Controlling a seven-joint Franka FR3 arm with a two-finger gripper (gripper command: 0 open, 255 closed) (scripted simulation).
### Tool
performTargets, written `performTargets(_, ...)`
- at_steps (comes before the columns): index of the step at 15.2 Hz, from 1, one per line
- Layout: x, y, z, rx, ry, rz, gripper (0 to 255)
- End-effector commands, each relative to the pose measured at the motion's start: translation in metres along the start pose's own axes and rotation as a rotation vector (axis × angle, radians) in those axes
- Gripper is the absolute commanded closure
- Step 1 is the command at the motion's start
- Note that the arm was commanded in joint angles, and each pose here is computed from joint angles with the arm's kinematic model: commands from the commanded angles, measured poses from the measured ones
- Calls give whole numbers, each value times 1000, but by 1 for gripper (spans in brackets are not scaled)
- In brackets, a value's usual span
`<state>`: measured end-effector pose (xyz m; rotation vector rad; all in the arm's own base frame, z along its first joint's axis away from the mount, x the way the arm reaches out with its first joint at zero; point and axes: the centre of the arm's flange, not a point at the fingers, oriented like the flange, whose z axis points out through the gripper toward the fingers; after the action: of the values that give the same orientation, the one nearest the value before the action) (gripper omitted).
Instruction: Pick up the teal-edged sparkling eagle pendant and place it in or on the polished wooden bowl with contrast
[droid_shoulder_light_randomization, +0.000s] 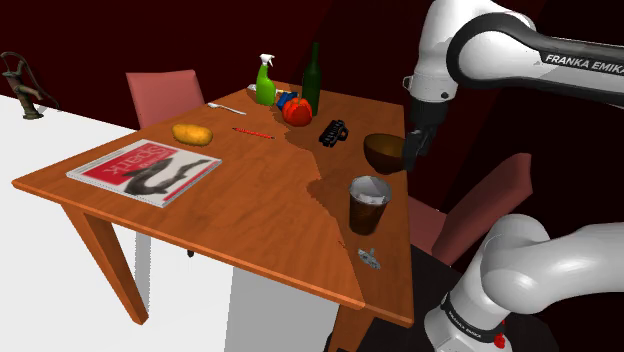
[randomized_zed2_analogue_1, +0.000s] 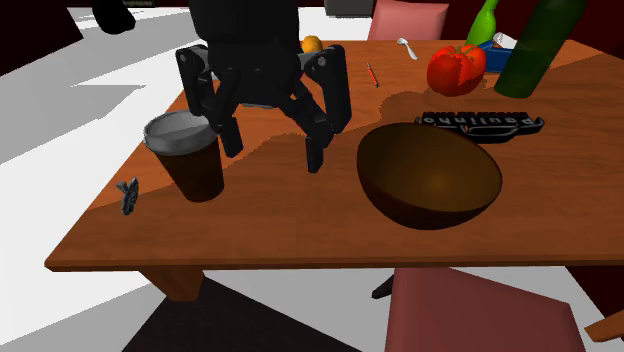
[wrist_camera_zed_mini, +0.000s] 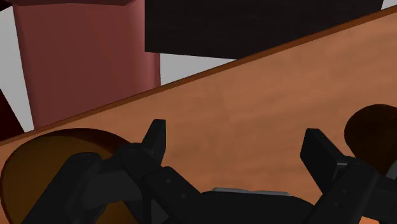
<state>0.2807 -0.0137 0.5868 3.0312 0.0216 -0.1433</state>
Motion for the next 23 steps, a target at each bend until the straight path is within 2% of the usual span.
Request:
performTargets(1,0,0,0,0,0,0,0)
performTargets(20,-47,-213,59,170,143,-299,0)
performTargets(23,-47,-218,70,172,145,-304,0)
